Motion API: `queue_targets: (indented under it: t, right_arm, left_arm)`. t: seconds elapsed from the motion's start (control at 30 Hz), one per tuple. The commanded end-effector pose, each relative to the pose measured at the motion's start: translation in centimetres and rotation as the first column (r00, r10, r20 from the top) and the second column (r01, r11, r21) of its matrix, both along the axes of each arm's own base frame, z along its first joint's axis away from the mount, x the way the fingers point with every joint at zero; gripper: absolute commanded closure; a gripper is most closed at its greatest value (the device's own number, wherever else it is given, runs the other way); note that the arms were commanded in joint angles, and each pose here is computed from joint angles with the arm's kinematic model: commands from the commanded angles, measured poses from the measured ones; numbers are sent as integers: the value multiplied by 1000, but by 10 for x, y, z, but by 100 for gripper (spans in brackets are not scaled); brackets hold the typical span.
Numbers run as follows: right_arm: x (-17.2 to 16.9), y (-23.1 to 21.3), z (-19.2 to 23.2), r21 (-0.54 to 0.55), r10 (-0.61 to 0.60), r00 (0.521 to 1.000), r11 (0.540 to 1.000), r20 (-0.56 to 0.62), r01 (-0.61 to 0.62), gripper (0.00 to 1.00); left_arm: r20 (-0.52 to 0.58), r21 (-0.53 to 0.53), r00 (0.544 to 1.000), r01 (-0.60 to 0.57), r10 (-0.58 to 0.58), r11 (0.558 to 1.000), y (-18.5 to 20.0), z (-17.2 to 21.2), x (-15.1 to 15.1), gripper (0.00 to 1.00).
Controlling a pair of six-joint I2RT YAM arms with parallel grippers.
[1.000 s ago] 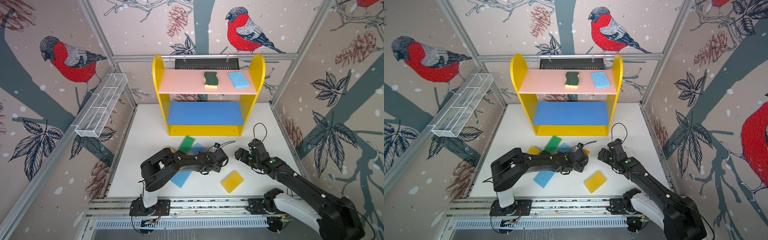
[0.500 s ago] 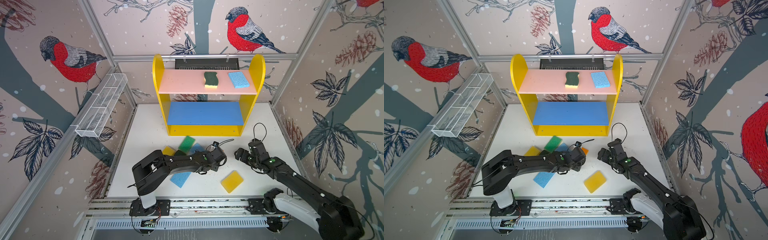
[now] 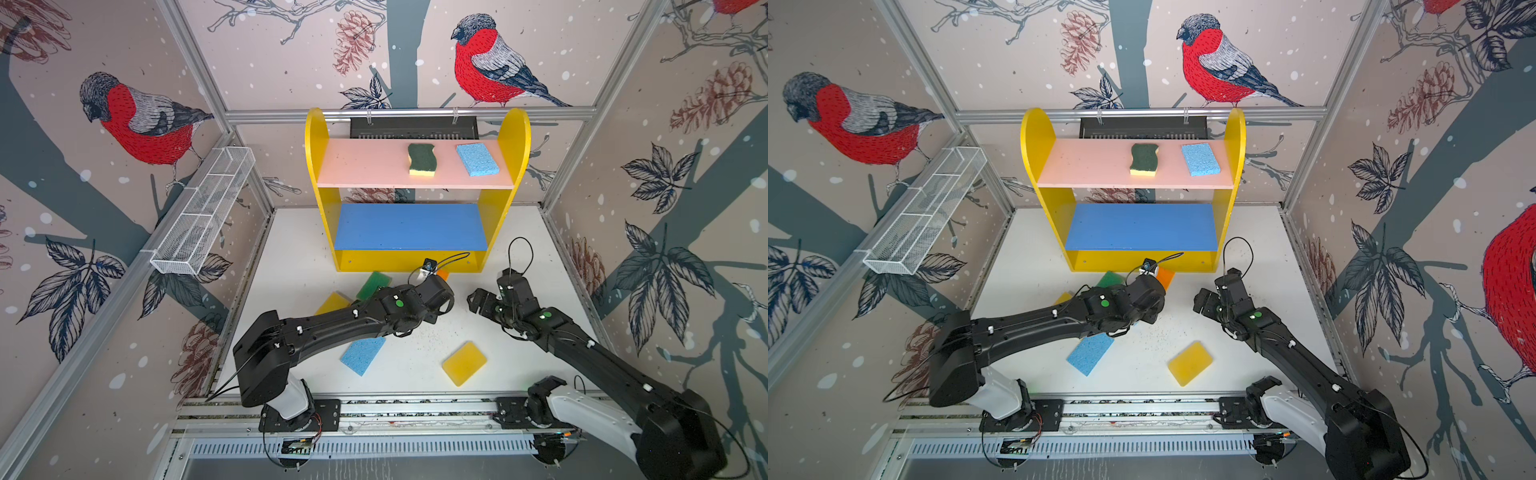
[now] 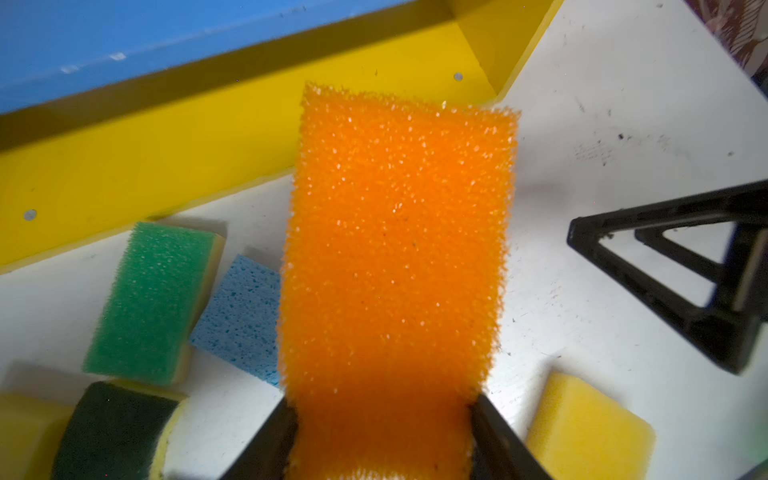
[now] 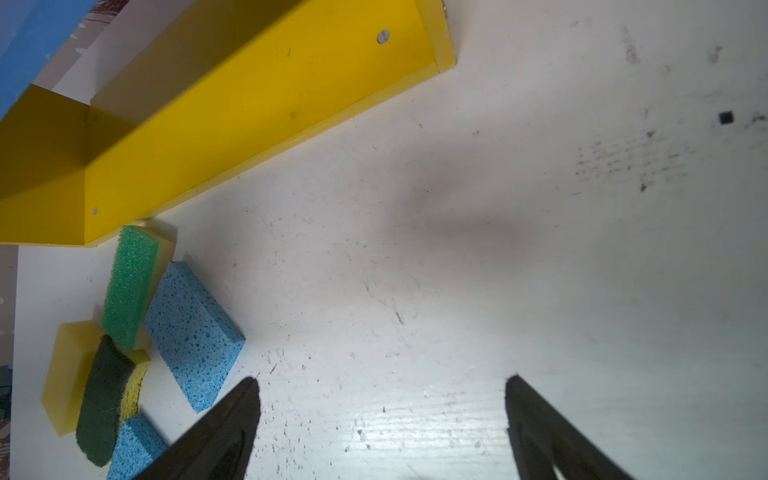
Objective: Place and organize the cleaning sponges onto the shelf
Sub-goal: 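Lift the orange sponge with the left gripper toward the shelf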
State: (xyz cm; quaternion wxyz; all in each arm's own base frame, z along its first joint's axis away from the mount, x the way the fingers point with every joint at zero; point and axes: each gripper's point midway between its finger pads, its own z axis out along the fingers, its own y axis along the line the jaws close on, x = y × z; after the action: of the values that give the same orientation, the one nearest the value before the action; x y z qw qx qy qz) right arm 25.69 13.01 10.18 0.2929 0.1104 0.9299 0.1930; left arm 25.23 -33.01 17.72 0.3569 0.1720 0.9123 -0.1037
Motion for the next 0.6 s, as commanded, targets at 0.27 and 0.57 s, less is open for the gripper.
queue_targets:
  t: [0.27,0.57]
  right_arm:
    - [7,17,40,6,110,985,994,134,-111,8]
    - [10,16,66,-60,130,971,991,201,-120,8]
  left_arm:
    - [211,-43,966,-142,147,989,78,120,21,44]
    - [351,-159,901,-212,256,964,118,203,31,45]
